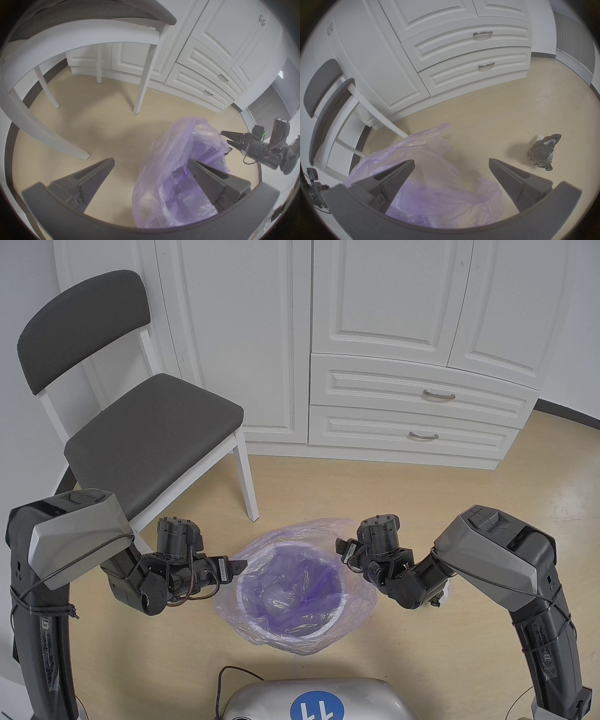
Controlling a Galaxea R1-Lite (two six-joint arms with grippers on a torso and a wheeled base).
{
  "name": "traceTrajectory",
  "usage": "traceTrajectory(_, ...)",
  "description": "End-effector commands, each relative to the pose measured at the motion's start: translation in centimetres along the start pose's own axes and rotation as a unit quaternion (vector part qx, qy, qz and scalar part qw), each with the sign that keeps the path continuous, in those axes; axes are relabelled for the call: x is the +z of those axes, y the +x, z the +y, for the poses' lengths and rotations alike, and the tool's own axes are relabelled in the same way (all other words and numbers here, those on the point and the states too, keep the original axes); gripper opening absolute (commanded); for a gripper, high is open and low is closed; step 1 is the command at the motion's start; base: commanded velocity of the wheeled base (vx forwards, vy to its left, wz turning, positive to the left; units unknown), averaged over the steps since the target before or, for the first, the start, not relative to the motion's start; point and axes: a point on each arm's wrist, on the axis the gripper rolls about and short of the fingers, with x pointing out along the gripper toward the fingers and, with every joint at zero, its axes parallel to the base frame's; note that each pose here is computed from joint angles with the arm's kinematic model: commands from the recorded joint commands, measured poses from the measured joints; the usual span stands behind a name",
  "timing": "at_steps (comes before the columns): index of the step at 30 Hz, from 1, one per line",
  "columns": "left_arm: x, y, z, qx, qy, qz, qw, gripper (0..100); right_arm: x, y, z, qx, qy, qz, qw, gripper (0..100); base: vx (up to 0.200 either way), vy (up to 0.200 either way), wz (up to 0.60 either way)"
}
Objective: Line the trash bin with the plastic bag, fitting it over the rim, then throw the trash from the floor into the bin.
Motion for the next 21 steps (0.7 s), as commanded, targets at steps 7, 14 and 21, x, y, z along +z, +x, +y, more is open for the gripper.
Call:
traceTrajectory(7, 0.2, 2.2, 0.2, 0.037, -0.025, -0.022, 0.9987, 100, -1.3, 1.3, -1.7, -0.017, -0.003, 0.009, 0.9998, 100, 0.000, 0.000, 0.00)
traceTrajectory(14, 0.0, 3.4, 0.7, 0.041, -0.033, -0.023, 0.9984, 100, -1.7, 1.5, -2.0, -0.014, -0.004, 0.018, 0.9997, 100, 0.000, 0.000, 0.00)
traceTrajectory(21, -0.2, 4.8, 1.3, 0.056, -0.050, -0.014, 0.9970, 100, -2.0, 1.8, -2.1, -0.011, -0.004, 0.021, 0.9997, 100, 0.000, 0.000, 0.00)
